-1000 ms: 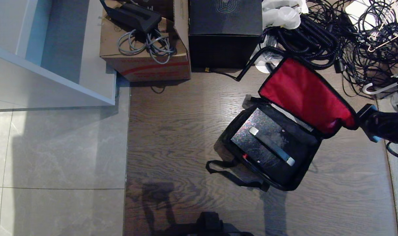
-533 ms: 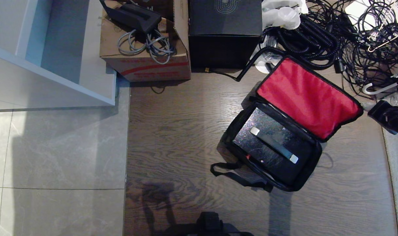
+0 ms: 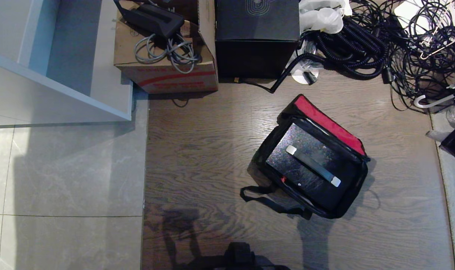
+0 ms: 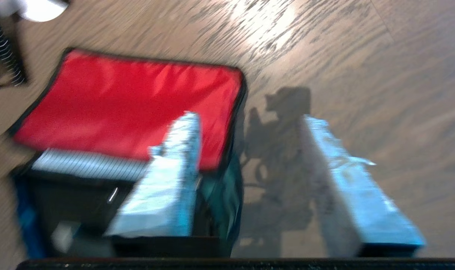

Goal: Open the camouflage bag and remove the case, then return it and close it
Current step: Grip the handle

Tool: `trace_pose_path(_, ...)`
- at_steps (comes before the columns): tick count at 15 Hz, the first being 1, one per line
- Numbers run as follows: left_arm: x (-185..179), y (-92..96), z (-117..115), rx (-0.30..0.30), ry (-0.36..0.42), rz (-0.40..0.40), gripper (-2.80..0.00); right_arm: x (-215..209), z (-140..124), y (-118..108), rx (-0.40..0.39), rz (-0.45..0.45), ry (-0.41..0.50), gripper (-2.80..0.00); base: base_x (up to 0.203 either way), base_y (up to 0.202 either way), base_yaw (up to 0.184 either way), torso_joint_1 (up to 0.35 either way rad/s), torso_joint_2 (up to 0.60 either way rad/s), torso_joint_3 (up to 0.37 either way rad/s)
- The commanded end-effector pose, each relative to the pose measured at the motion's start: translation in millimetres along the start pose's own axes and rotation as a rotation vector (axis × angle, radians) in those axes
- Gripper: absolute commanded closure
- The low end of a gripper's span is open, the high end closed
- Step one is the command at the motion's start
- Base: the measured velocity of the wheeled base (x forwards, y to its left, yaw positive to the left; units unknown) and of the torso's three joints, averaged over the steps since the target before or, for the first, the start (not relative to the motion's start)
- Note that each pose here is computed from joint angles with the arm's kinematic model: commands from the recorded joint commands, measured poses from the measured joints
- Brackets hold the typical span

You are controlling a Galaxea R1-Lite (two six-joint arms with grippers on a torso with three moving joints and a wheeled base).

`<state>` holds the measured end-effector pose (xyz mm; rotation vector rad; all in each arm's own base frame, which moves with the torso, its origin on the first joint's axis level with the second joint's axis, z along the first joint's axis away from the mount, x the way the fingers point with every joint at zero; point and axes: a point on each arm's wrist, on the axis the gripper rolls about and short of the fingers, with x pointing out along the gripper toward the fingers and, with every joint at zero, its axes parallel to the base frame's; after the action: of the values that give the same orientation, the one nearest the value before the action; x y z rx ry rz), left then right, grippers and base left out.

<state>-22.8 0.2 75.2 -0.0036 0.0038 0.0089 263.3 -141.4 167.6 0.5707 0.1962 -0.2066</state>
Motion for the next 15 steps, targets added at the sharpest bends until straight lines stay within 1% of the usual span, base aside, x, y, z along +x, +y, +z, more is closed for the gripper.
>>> trace_pose_path(1, 0, 0.0, 0, -0.001, 0.001, 0.0, 0.0, -52, -10, 19, -0.073, 0.034, -0.015, 0.0, 0.0, 0.0, 0.0, 0.0, 0.0, 0.0)
trace_pose_path(2, 0, 0.0, 0, 0.0, 0.001, 0.0, 0.0, -69, -25, 18, -0.125, 0.025, 0.016, 0.0, 0.0, 0.0, 0.0, 0.0, 0.0, 0.0)
trace_pose_path(3, 0, 0.0, 0, 0.0, 0.001, 0.0, 0.0, -87, -36, 20, -0.197, 0.023, 0.031, 0.0, 0.0, 0.0, 0.0, 0.0, 0.0, 0.0)
trace_pose_path(5, 0, 0.0, 0, -0.001, 0.001, 0.0, 0.0, -116, -51, 26, -0.3, 0.021, 0.052, 0.0, 0.0, 0.0, 0.0, 0.0, 0.0, 0.0)
trace_pose_path(6, 0, 0.0, 0, 0.0, 0.001, 0.0, 0.0, -130, -60, 27, -0.364, 0.02, 0.07, 0.0, 0.0, 0.0, 0.0, 0.0, 0.0, 0.0)
trace_pose_path(7, 0, 0.0, 0, -0.001, 0.001, 0.0, 0.0, -141, -74, 28, -0.488, 0.029, 0.111, 0.0, 0.0, 0.0, 0.0, 0.0, 0.0, 0.0)
trace_pose_path(8, 0, 0.0, 0, -0.001, 0.001, 0.0, 0.0, -151, -85, 30, -0.575, 0.053, 0.132, 0.0, 0.0, 0.0, 0.0, 0.0, 0.0, 0.0)
trace_pose_path(11, 0, 0.0, 0, 0.0, 0.001, 0.0, 0.0, -186, -109, 49, -0.699, 0.178, 0.107, 0.0, 0.0, 0.0, 0.0, 0.0, 0.0, 0.0)
trace_pose_path(13, 0, 0.0, 0, 0.0, 0.001, 0.0, 0.0, -212, -132, 43, -0.736, 0.215, 0.106, 0.0, 0.0, 0.0, 0.0, 0.0, 0.0, 0.0)
trace_pose_path(14, 0, 0.0, 0, -0.001, 0.001, 0.0, 0.0, -226, -145, 37, -0.749, 0.23, 0.09, 0.0, 0.0, 0.0, 0.0, 0.0, 0.0, 0.0)
trace_pose_path(15, 0, 0.0, 0, 0.0, 0.001, 0.0, 0.0, -237, -154, 31, -0.758, 0.234, 0.052, 0.0, 0.0, 0.0, 0.0, 0.0, 0.0, 0.0)
